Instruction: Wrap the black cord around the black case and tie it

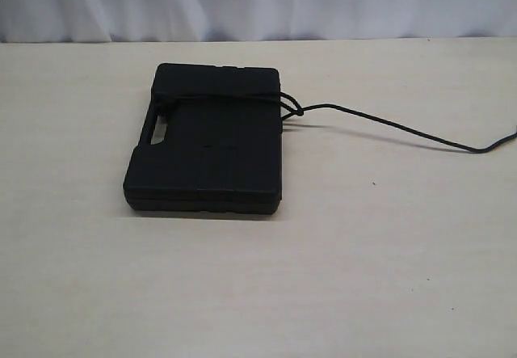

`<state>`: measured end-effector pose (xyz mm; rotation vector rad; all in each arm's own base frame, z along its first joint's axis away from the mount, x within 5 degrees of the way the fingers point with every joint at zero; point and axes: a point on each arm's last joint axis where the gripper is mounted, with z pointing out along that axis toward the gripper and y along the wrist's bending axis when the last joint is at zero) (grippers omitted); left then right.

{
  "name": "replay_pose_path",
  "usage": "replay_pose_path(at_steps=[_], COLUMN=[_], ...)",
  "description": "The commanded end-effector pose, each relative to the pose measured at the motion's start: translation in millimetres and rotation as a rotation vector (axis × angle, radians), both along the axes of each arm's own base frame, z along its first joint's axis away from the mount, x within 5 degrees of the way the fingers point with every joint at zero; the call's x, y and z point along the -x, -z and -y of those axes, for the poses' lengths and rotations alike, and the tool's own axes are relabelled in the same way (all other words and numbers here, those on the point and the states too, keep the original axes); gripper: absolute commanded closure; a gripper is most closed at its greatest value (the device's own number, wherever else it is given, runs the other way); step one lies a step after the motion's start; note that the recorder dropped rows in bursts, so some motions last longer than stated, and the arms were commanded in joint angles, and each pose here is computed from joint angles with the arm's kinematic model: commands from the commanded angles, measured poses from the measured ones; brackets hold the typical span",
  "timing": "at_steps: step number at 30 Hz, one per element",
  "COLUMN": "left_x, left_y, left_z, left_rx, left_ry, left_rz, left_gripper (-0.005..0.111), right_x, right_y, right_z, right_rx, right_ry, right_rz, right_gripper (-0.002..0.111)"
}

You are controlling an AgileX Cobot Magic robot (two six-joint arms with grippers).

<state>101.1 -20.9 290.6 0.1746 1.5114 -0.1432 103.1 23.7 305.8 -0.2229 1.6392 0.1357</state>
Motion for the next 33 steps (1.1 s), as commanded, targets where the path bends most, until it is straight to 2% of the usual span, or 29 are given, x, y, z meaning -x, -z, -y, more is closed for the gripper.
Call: replay_pose_path(at_steps=[1,10,16,19,24,26,27,29,31,33], left_x=[-1,-1,4,14,29,32,34,43,48,47], left_y=[3,3,8,25,69,80,86,101,106,102], left_z=[0,0,-1,-3,-6,-6,-7,-11,-10,-11], left_rx=[-0.007,-0.007,-0.005,0.005,-0.001,-0.002,-0.015,-0.029,0.032,0.038], left_ry=[0.0,0.0,0.0,0.0,0.0,-0.001,-0.007,-0.026,-0.015,-0.023], left_rz=[-0.024,-0.026,-0.019,-0.012,-0.041,-0.047,-0.108,-0.244,-0.292,-0.247], left_gripper=[0.107,0.107,0.107,0.107,0.107,0.107,0.107,0.107,0.107,0.107], right_x=[1,7,13,22,34,38,41,49,48,47], right_y=[-1,8,44,69,102,101,105,105,102,101], right_z=[0,-1,0,2,6,6,7,9,12,15], right_rx=[0.005,0.001,0.001,0.006,-0.021,-0.083,-0.101,-0.112,-0.108,-0.108], right_ry=[-0.003,-0.027,-0.033,-0.033,-0.031,-0.028,-0.025,-0.024,0.014,0.068], right_rz=[0.021,0.02,0.02,-0.001,-0.006,0.017,-0.028,0.01,0.045,0.055], right_gripper=[0.063,0.063,0.063,0.063,0.063,0.063,0.063,0.063,0.063,0.063])
